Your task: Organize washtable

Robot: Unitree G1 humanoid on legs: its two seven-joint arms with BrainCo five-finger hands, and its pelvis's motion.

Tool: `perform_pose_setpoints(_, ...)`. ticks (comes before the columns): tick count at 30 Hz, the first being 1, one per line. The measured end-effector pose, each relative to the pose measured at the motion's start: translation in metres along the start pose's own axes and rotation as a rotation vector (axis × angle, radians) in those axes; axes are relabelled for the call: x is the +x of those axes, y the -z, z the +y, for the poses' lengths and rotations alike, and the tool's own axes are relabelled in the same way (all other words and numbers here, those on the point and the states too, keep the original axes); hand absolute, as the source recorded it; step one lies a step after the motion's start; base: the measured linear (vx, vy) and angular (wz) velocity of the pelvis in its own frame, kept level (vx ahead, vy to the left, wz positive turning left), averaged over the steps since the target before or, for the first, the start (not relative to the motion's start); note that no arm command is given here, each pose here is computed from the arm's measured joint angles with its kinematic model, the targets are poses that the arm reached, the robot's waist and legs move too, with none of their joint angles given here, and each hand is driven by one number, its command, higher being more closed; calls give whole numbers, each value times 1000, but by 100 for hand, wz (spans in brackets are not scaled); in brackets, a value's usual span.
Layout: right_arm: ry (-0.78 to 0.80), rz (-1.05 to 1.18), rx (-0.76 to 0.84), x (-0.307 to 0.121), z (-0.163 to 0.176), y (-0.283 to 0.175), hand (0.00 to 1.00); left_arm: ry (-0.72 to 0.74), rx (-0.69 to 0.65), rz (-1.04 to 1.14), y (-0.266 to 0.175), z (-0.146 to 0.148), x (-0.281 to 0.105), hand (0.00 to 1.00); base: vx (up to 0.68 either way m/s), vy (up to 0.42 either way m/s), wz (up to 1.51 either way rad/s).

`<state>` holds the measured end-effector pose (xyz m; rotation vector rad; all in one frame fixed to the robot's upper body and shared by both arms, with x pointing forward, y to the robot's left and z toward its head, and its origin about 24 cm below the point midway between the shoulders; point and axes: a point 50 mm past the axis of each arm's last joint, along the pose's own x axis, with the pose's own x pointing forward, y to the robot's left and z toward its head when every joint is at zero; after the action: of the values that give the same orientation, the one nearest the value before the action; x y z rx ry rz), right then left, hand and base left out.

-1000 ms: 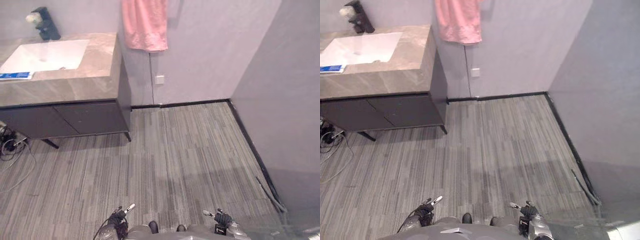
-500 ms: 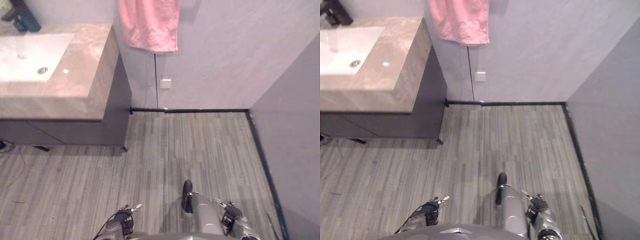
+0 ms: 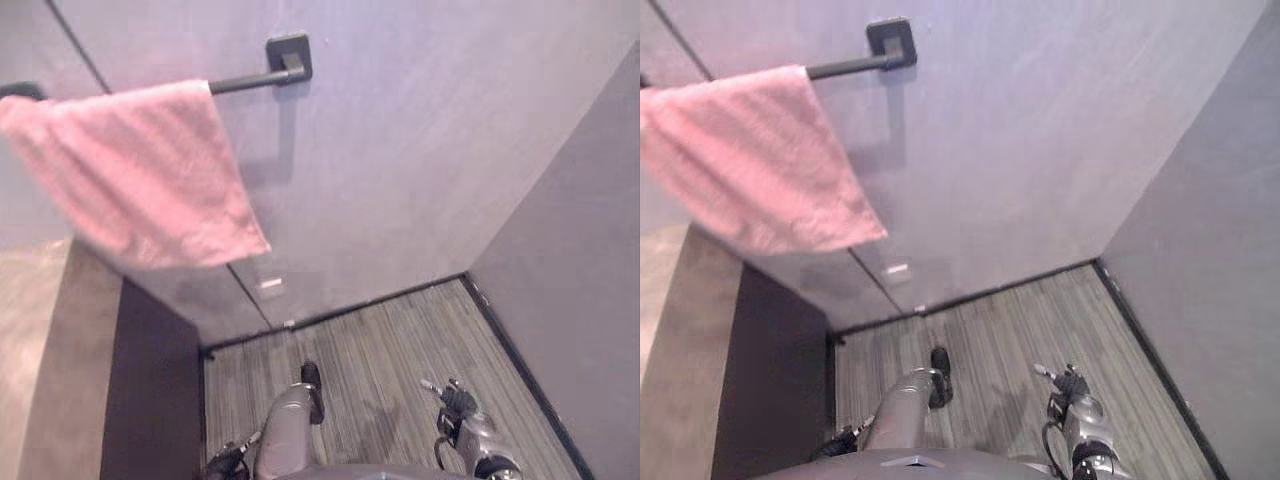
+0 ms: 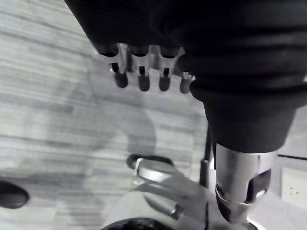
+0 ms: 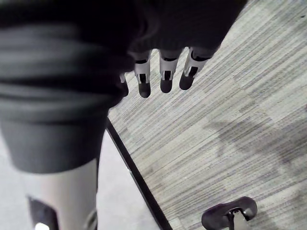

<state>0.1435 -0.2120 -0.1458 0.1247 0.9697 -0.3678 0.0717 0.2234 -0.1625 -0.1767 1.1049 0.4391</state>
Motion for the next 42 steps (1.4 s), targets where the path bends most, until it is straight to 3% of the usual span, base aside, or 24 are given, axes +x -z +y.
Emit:
perform_pose_setpoints(11, 16, 41, 53, -4, -1, 17, 0, 33, 28, -20, -9, -16, 2, 0, 124, 24, 20)
perform_pose_setpoints(14, 9, 77, 47, -7, 4, 29, 0, -6, -22, -23, -9, -6, 2, 0, -27, -168, 4)
perform_pose_setpoints(21, 32, 81, 31, -8, -5, 31, 0, 1, -138, 17, 6, -24, -1, 0, 147, -156, 13)
perform_pose_setpoints(36, -100, -19, -123, -3, 36, 2, 0, 13, -109, -70, -20, -28, 3, 0, 17, -9, 21)
perform_pose_setpoints(42, -54, -72, -188, -1, 12, -11, 0, 35, -53, -41, -9, -33, 1, 0, 162, -38, 15)
